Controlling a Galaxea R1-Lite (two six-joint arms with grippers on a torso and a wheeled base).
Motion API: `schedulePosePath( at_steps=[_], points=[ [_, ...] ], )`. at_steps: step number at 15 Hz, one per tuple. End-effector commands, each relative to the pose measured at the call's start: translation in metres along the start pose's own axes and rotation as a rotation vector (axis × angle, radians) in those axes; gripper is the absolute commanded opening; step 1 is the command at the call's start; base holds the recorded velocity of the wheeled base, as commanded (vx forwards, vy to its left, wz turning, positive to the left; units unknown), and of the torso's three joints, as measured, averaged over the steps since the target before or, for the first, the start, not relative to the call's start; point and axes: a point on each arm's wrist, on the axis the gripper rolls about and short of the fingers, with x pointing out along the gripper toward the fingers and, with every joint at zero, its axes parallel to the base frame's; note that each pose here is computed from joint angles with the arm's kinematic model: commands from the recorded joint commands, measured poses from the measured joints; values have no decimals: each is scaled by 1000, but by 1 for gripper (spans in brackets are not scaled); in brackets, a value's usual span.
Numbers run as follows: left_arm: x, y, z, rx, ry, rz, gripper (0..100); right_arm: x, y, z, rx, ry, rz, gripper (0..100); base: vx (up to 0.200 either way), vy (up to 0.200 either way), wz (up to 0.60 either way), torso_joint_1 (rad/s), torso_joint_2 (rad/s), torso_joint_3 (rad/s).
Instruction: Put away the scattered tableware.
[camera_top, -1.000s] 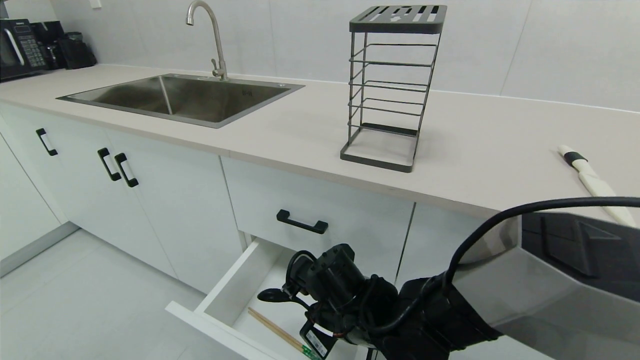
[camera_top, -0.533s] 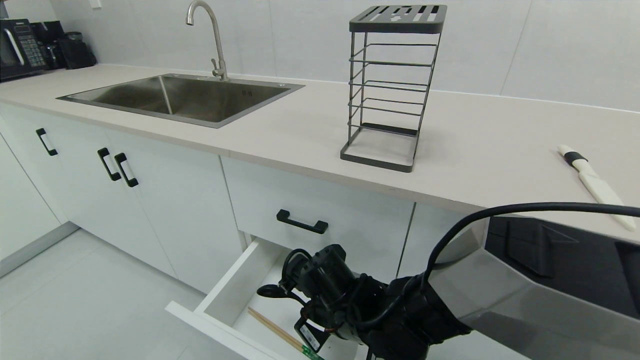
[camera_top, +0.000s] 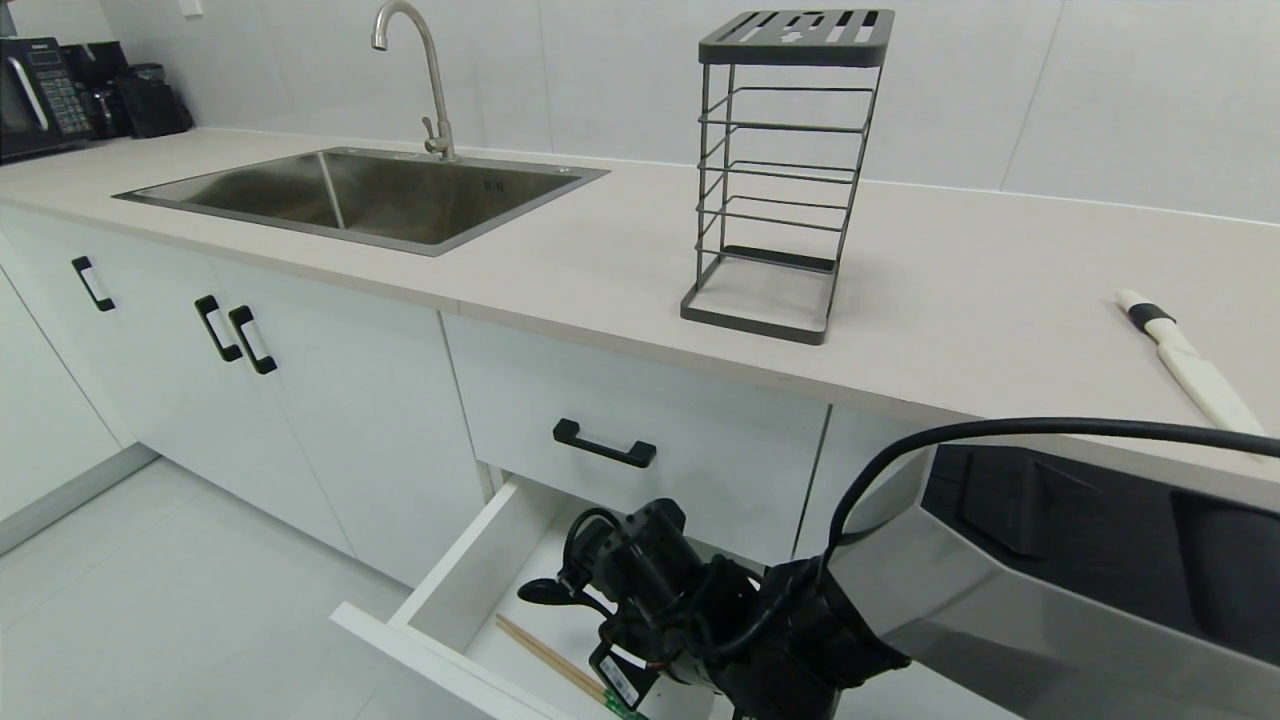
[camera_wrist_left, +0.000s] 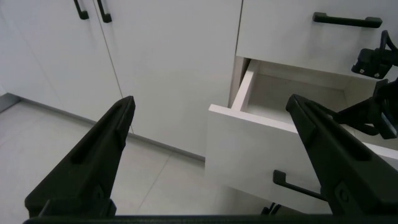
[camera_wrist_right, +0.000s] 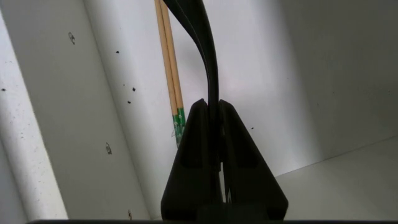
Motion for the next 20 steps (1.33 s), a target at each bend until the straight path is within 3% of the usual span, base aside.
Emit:
schedulePosePath(
  at_steps=[1,20],
  points=[
    [0,0,0,0,1,0,100,5,1,-2,0,8,1,0,0,0,0,0,0,0],
    [0,0,0,0,1,0,100,28,4,-16,-7,55,10,0,0,0,0,0,0,0]
  ],
)
